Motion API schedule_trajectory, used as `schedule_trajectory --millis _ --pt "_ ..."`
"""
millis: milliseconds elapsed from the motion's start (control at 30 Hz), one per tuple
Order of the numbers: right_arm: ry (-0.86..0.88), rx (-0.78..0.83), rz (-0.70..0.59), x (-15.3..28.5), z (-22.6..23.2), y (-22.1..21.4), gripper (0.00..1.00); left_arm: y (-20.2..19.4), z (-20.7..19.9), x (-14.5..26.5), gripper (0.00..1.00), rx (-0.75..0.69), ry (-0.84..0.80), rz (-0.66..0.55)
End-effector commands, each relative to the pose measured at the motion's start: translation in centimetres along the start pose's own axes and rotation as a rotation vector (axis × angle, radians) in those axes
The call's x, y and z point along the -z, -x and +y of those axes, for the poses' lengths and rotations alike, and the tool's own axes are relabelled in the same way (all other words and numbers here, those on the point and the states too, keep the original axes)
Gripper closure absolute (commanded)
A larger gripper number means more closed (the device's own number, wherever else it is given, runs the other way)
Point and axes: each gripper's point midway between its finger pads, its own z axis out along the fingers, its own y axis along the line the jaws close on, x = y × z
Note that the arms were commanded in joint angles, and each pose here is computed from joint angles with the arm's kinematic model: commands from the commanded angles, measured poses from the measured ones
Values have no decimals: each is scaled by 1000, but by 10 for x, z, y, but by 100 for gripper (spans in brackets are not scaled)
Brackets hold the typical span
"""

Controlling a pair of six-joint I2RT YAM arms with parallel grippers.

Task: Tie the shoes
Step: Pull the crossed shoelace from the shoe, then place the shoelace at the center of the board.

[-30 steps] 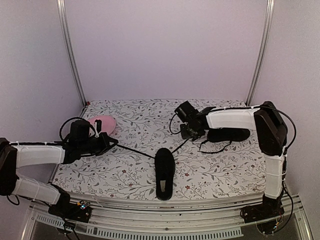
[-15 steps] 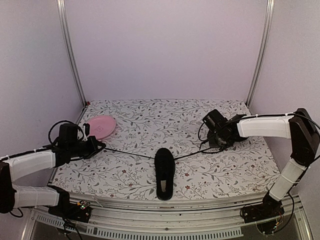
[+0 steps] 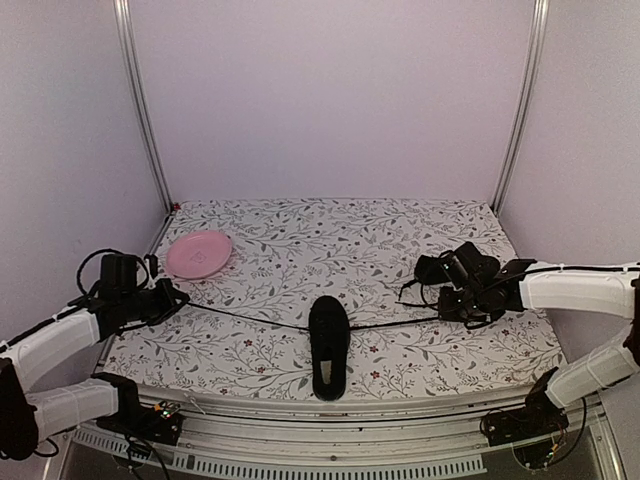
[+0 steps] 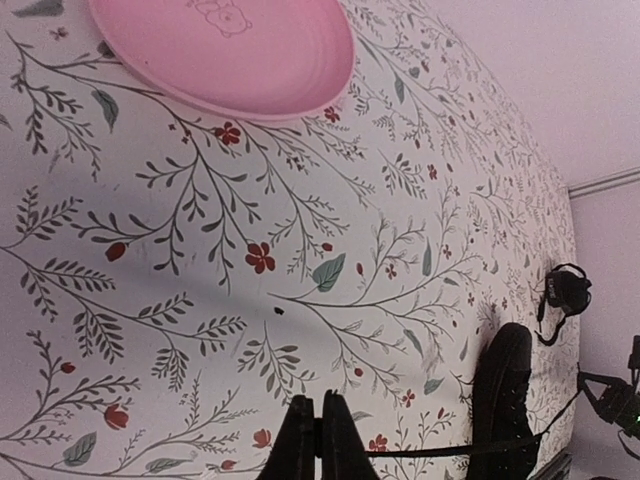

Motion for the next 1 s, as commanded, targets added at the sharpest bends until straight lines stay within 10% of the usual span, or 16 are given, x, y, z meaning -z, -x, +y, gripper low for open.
schedule_trajectory --millis 0,267,500,667,967 --pt "386 93 -206 65 82 39 98 6 -25 1 100 -61 -130 0" --pt "1053 518 -269 207 265 -18 98 15 -110 -9 100 -291 -280 39" --pt "1258 793 -161 233 368 -110 88 3 -229 -13 100 -508 -513 79" --pt "1143 743 -251 224 363 -80 20 -17 -291 -2 100 -636 -695 90" --pt "1018 503 -309 178 290 20 23 -46 -319 9 100 -695 -831 147"
